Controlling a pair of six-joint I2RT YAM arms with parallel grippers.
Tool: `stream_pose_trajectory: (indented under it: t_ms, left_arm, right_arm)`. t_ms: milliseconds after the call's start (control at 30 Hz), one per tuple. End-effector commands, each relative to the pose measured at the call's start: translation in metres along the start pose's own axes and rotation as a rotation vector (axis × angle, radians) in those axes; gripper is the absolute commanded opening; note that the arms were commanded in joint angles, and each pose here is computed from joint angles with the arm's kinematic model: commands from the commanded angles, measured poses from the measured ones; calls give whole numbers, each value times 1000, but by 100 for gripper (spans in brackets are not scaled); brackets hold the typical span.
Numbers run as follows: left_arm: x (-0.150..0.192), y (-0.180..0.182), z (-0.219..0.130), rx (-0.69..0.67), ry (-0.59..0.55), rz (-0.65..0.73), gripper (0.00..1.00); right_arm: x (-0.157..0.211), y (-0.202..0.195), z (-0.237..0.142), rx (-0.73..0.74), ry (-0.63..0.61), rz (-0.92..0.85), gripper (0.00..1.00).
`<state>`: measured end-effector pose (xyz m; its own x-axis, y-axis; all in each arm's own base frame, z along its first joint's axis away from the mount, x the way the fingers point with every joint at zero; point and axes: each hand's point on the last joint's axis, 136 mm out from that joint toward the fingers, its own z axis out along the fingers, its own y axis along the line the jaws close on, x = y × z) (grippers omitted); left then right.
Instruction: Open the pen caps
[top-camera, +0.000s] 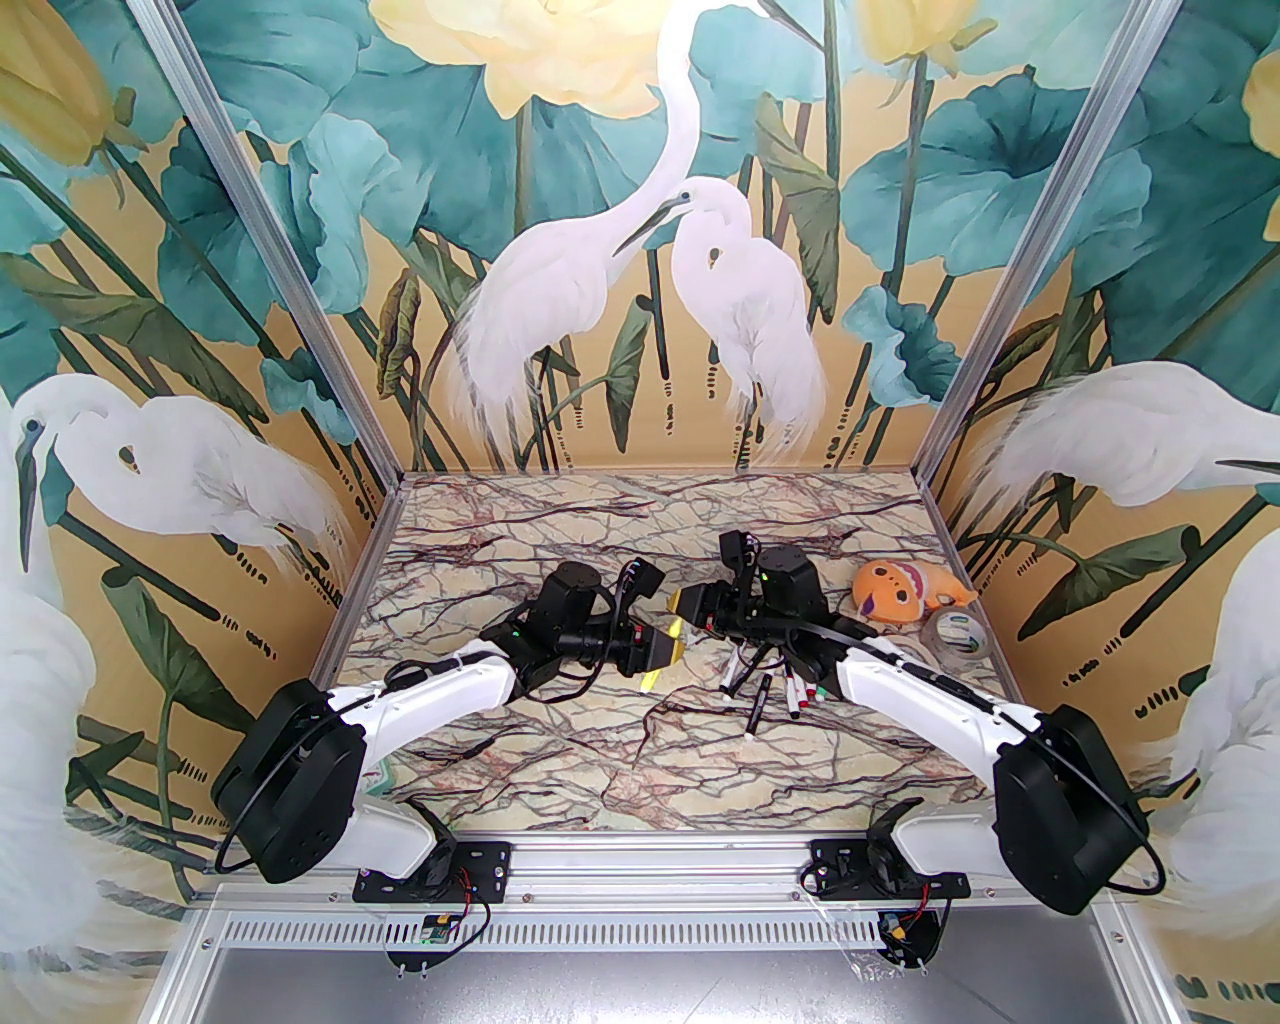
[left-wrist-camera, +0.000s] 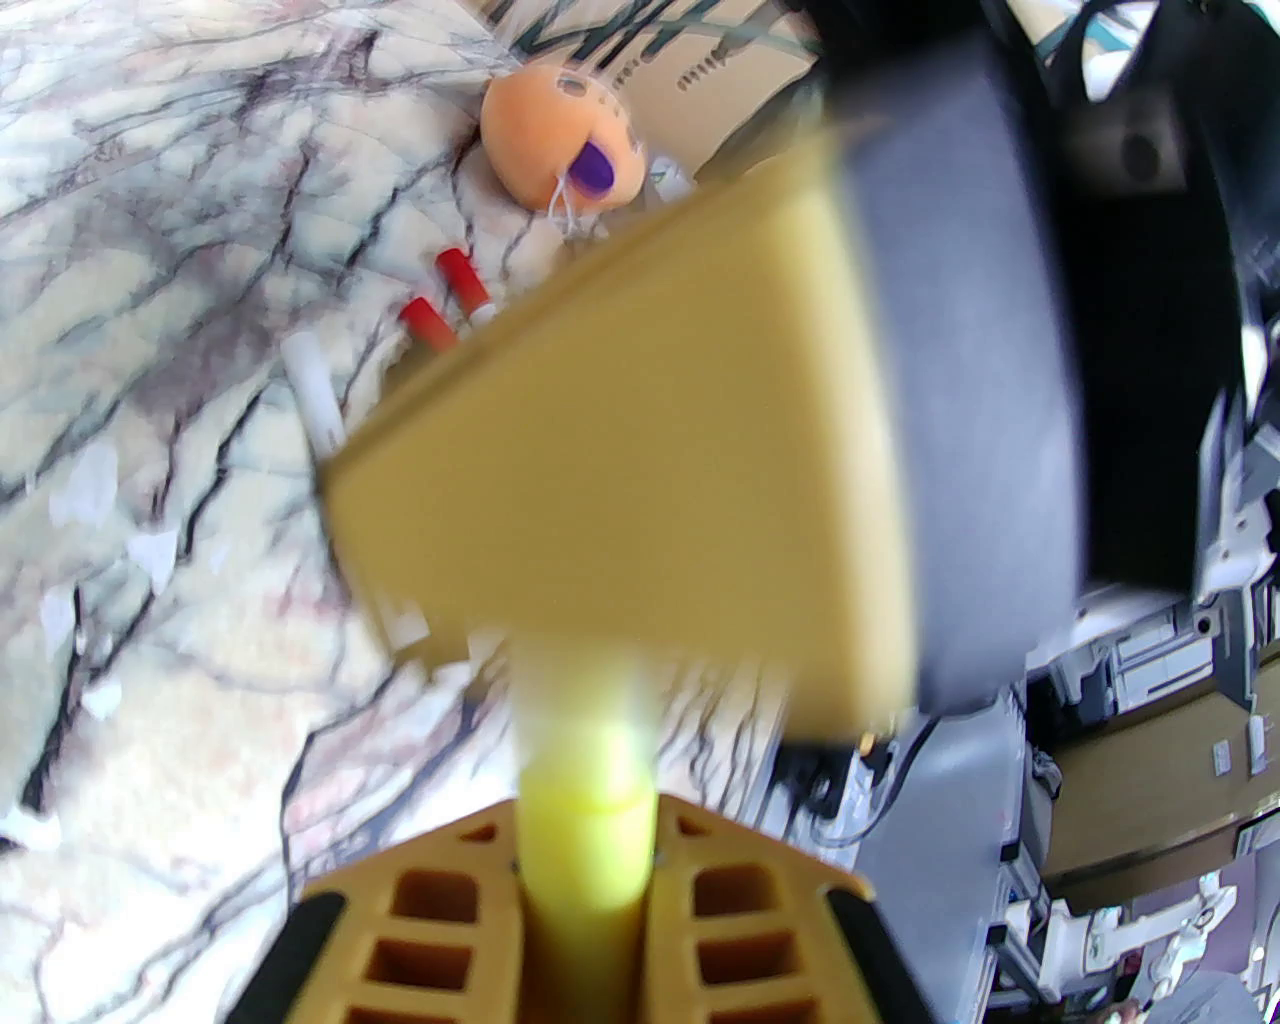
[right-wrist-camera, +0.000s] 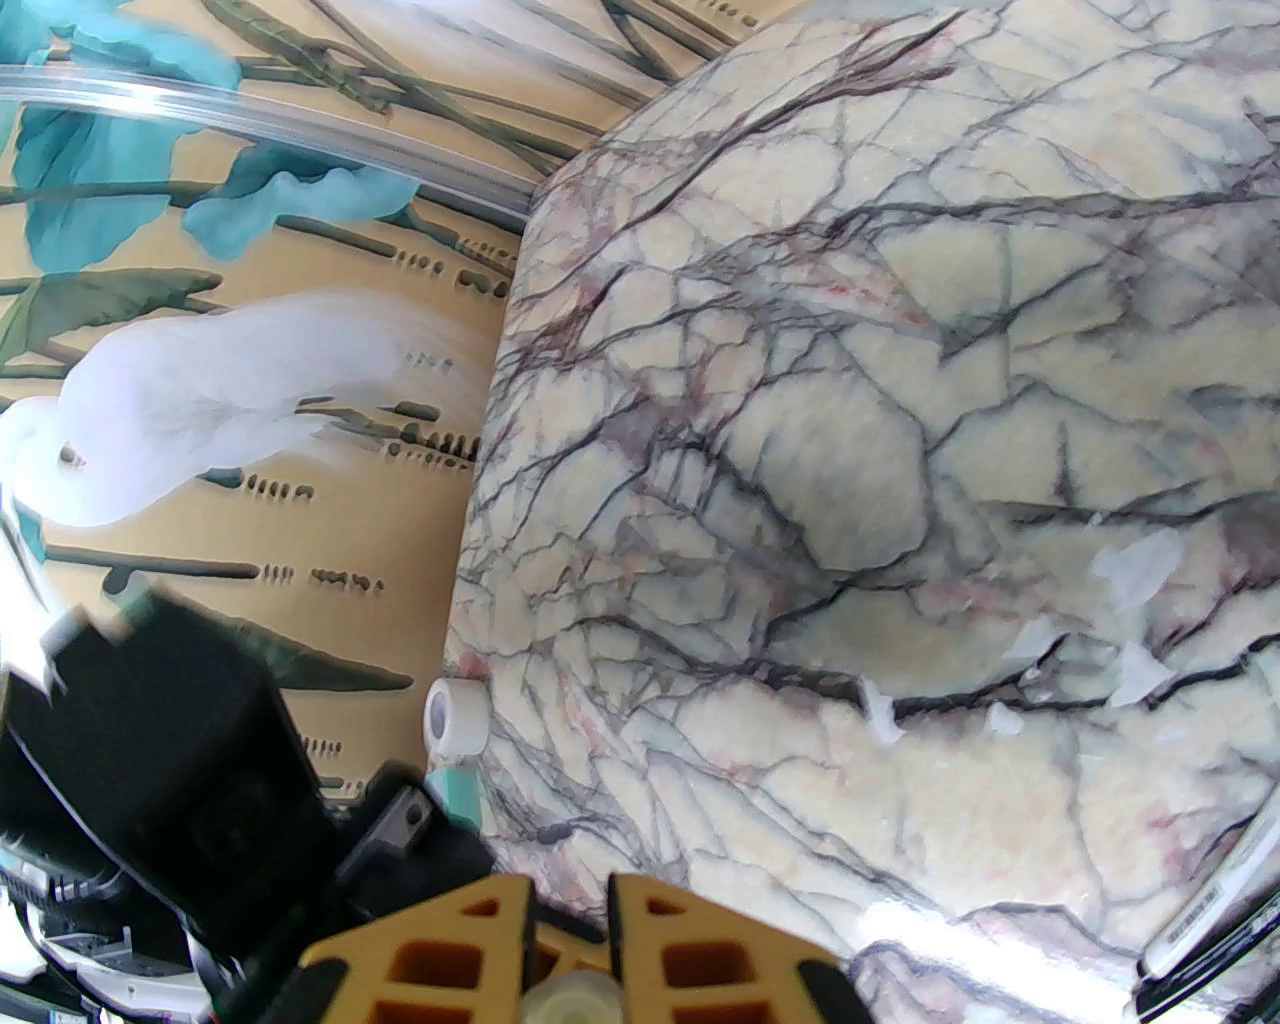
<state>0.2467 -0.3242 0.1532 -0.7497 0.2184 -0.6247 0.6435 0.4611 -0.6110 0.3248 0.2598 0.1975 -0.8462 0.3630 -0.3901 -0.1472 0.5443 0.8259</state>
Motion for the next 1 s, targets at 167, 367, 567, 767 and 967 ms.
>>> stream_pose_trajectory:
  t_ms: [167,367,567,767,967]
  left_arm:
    - [25,13,1,-112,87,25,5]
    - [13,16,-12,-125,-4,-30,6]
    - [14,39,-41,-266,-71,-106,6]
    - [23,63,-78,-388,-147,-197,6]
    - [27,86,-115,-488,-214,-250,7]
  right_arm:
    - [-38,-11,-7,131,-142,11,11]
    - [-22,-9,2,89,-67,-40,12]
    - [7,-35,1,235,13,-135,13]
    - [29,-64,7,403,104,-208,14]
    - [32,-93,21,572,145,-240,15]
